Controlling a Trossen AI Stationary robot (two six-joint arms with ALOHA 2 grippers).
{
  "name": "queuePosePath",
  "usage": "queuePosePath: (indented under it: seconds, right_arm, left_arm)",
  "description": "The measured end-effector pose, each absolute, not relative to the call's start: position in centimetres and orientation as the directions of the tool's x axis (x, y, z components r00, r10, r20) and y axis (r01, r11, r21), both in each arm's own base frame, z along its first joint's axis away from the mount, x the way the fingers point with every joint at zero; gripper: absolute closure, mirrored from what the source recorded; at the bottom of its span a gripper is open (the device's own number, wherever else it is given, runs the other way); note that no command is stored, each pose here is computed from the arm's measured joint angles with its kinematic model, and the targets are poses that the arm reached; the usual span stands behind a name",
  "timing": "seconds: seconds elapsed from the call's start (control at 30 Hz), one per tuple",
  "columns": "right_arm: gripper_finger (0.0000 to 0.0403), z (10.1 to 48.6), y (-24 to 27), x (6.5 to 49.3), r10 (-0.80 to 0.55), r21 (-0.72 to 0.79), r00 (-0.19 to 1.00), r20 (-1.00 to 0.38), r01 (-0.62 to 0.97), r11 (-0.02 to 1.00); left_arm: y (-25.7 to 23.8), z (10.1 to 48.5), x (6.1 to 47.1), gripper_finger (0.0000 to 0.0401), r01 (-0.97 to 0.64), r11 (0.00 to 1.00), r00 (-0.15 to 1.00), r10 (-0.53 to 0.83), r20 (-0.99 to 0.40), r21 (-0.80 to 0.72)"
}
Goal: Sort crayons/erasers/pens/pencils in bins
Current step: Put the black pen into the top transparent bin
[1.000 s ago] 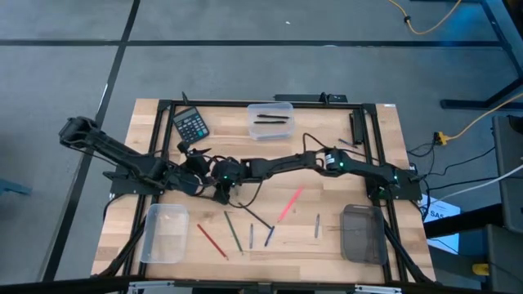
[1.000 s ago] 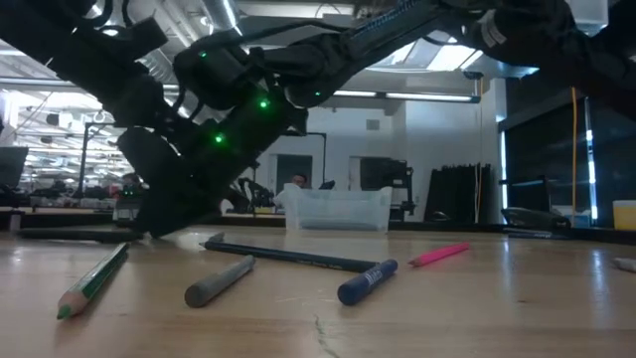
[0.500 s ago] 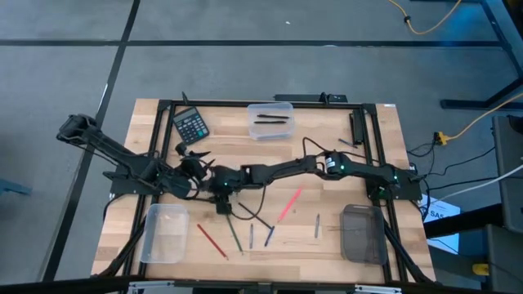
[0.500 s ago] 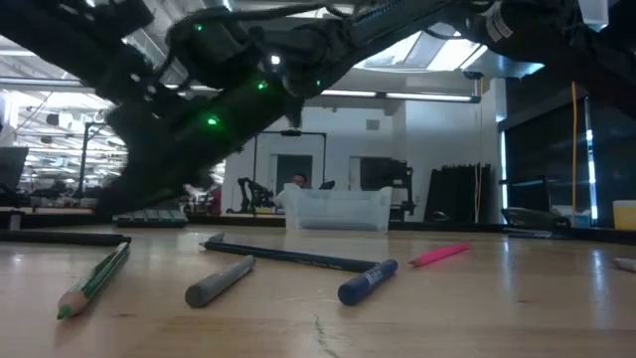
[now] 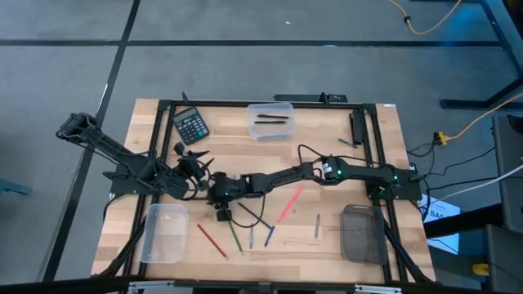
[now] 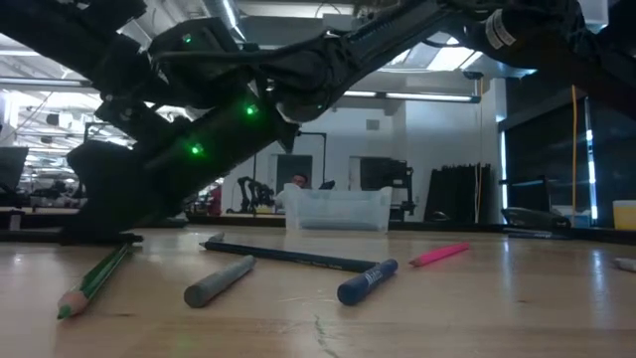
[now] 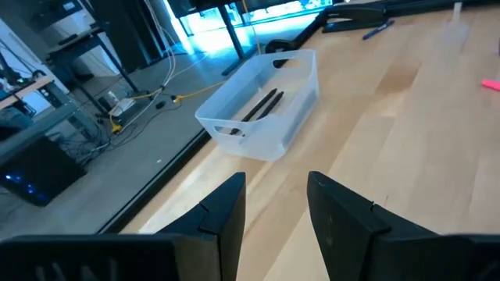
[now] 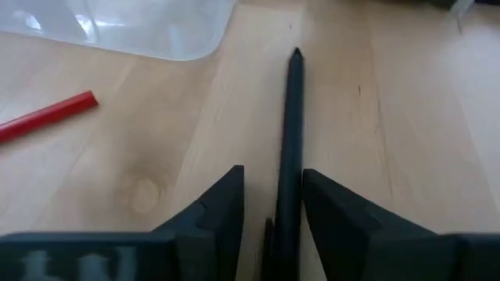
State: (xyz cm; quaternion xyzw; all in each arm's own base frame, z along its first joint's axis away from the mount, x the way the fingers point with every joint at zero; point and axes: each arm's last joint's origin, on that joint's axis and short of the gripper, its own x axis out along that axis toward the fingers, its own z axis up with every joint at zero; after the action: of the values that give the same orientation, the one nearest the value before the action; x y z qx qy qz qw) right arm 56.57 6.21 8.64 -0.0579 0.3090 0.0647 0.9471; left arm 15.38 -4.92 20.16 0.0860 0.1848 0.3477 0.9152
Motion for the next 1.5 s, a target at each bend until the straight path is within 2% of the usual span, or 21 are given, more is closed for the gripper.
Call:
queuePosePath:
  seconds: [0.13, 0.4, 0.5, 0.73, 1.0, 1.13, 1.23, 1.4, 1.5]
  right_arm:
    - [0.0278, 9.0, 5.8, 56.2, 0.052, -0.086, 0.752, -0.658, -0.144, 0.986]
    - [0.036, 11.0, 3.9, 56.3, 0.095, -0.039, 0.655, -0.749, -0.187, 0.982]
    - [0.0376, 11.8, 3.1, 56.2, 0.088, -0.044, 0.627, -0.774, -0.192, 0.98]
    - [0.0367, 13.1, 0.7, 55.3, 0.088, -0.025, 0.499, -0.862, -0.216, 0.976]
    - [0.0399, 15.4, -3.1, 53.0, 0.047, -0.016, 0.371, -0.927, -0.166, 0.986]
    - [0.0391, 17.6, -4.8, 52.2, 0.004, -0.044, 0.368, -0.93, -0.121, 0.992]
    - [0.0385, 18.0, -6.1, 52.1, 0.05, 0.023, 0.393, -0.918, -0.075, 0.997]
    - [0.0367, 15.6, -6.7, 53.3, 0.152, 0.133, 0.518, -0.842, -0.075, 0.988]
    - [0.0343, 13.4, -6.5, 53.1, 0.165, 0.156, 0.521, -0.838, -0.061, 0.986]
  left_arm:
    - [-4.9, 20.2, 15.4, 0.0268, -0.605, 0.744, 0.69, 0.668, -0.279, 0.283]
    - [-4.9, 20.2, 15.4, 0.0268, -0.603, 0.748, 0.693, 0.664, -0.283, 0.278]
    - [-4.9, 20.2, 15.4, 0.0268, -0.602, 0.749, 0.693, 0.663, -0.283, 0.277]
    - [-4.9, 19.9, 15.2, 0.0268, -0.583, 0.754, 0.69, 0.656, -0.306, 0.302]
    - [-4.8, 19.7, 15.0, 0.0268, -0.591, 0.753, 0.682, 0.658, -0.319, 0.289]
    - [-4.8, 19.7, 15.0, 0.0268, -0.592, 0.753, 0.681, 0.658, -0.32, 0.289]
    - [-4.8, 19.7, 15.0, 0.0268, -0.592, 0.753, 0.681, 0.658, -0.32, 0.289]
    - [-4.8, 19.7, 15.0, 0.0268, -0.592, 0.753, 0.681, 0.658, -0.32, 0.289]
    - [-4.8, 19.7, 15.0, 0.0268, -0.593, 0.753, 0.683, 0.657, -0.319, 0.284]
